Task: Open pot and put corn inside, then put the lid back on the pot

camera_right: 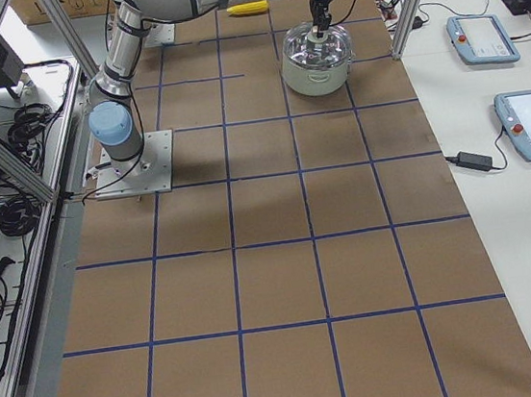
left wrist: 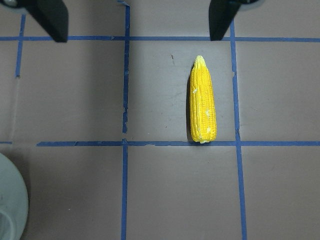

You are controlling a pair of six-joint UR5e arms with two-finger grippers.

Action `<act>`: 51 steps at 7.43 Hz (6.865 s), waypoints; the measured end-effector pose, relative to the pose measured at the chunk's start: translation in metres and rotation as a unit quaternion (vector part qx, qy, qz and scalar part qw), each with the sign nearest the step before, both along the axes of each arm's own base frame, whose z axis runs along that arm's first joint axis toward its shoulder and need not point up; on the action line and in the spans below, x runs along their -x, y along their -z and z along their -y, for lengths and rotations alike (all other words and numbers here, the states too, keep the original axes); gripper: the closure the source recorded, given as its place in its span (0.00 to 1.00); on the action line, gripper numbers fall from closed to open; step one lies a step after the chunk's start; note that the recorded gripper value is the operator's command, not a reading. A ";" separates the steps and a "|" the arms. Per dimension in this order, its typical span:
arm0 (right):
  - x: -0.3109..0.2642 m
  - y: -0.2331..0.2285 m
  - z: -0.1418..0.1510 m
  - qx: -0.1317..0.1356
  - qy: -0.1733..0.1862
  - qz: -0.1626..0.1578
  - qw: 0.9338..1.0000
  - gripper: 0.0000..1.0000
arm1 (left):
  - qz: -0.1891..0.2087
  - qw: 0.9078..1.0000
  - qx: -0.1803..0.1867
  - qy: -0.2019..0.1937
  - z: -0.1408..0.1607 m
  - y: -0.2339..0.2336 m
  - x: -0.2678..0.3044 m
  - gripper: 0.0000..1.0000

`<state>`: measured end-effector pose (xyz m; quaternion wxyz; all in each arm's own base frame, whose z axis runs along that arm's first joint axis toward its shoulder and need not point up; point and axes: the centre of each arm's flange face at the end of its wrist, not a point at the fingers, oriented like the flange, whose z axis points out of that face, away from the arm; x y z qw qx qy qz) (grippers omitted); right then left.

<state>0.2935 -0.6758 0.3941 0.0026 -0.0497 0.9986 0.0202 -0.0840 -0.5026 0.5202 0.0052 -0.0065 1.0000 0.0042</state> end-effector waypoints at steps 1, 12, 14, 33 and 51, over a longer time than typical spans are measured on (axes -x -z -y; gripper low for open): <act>0.016 -0.020 -0.009 -0.005 0.000 0.000 1.000 0.64 | 0.000 1.000 -0.001 -0.001 -0.002 -0.001 -0.002 0.00; 0.187 -0.072 -0.095 -0.029 -0.002 0.006 1.000 0.66 | -0.035 0.998 -0.045 0.040 0.009 0.290 -0.115 0.02; 0.187 -0.070 -0.094 -0.031 -0.003 0.006 1.000 0.66 | -0.042 0.997 -0.046 0.037 0.008 0.323 -0.119 0.27; 0.210 -0.054 -0.078 -0.034 0.009 0.010 0.999 0.66 | -0.066 0.993 0.079 0.060 0.195 0.150 0.269 0.88; -0.015 -0.009 0.000 -0.014 -0.045 0.000 0.999 0.64 | -0.014 1.000 0.024 0.012 0.046 0.067 0.057 0.00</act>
